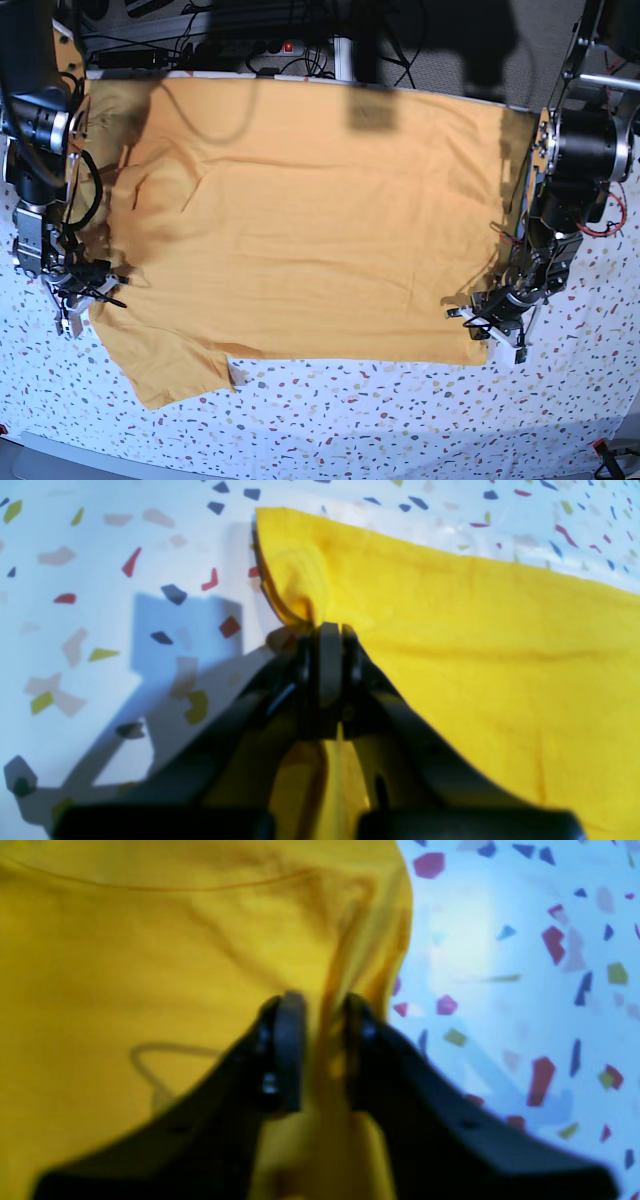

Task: Fold the T-shirt properly
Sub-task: 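Grasp the hem corners with both grippers, then lift the hem and fold it over toward the collar with both grippers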

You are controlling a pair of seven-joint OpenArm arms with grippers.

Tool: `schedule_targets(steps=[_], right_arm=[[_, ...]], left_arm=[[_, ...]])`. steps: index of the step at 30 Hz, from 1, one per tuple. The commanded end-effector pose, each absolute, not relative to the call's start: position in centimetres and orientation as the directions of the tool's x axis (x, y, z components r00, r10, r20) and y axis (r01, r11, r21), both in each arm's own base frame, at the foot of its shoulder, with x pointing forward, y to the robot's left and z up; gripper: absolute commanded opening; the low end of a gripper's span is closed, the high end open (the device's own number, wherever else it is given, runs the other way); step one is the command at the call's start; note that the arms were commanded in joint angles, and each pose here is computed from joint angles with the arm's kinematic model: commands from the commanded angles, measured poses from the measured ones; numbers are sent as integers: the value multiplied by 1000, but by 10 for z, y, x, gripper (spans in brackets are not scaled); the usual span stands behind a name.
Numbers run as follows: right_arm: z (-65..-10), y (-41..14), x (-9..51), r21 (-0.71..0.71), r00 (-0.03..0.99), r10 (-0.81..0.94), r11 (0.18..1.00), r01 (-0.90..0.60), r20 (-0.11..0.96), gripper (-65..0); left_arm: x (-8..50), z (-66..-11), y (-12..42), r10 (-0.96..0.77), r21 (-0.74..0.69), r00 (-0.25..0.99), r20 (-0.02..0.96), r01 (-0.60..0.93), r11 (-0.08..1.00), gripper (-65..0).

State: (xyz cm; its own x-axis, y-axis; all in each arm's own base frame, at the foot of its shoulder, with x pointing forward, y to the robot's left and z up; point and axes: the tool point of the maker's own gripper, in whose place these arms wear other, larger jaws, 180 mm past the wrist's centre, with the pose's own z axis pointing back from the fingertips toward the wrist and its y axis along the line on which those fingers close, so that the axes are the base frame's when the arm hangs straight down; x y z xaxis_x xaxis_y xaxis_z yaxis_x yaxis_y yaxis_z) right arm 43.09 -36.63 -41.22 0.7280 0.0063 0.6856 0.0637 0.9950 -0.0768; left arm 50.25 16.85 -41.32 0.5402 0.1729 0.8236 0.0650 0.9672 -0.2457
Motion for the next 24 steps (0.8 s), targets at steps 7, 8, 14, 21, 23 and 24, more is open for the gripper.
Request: schedule_targets(steps=[7,8,14,21,23,24], right_arm=[[-384,-378,447,-122,708,36,990,70,705,-650],[-381,-378,448,-127,710,41,990,68,703,-650],[-359,-374,456,-165,689,105,986,23,718,-650],[-335,-357,454,-226,638,218,972,-70,739,-650],[-334,-354,448,-249,629,247,965,-86,737,-650],[-334,-352,444,-261,623,262,961,-95,737,-650]], left_arm=[[523,-384,175,175,-240,476,862,77,968,-650],[523,-383,175,175,-239,474,863,79,968,-650],[527,-376,168,151,-232,493,857,107,967,-650],[526,-364,157,103,-212,508,855,162,964,-650],[524,-363,160,88,-201,512,854,169,965,-650],[521,-364,163,81,-194,513,855,170,966,-650]])
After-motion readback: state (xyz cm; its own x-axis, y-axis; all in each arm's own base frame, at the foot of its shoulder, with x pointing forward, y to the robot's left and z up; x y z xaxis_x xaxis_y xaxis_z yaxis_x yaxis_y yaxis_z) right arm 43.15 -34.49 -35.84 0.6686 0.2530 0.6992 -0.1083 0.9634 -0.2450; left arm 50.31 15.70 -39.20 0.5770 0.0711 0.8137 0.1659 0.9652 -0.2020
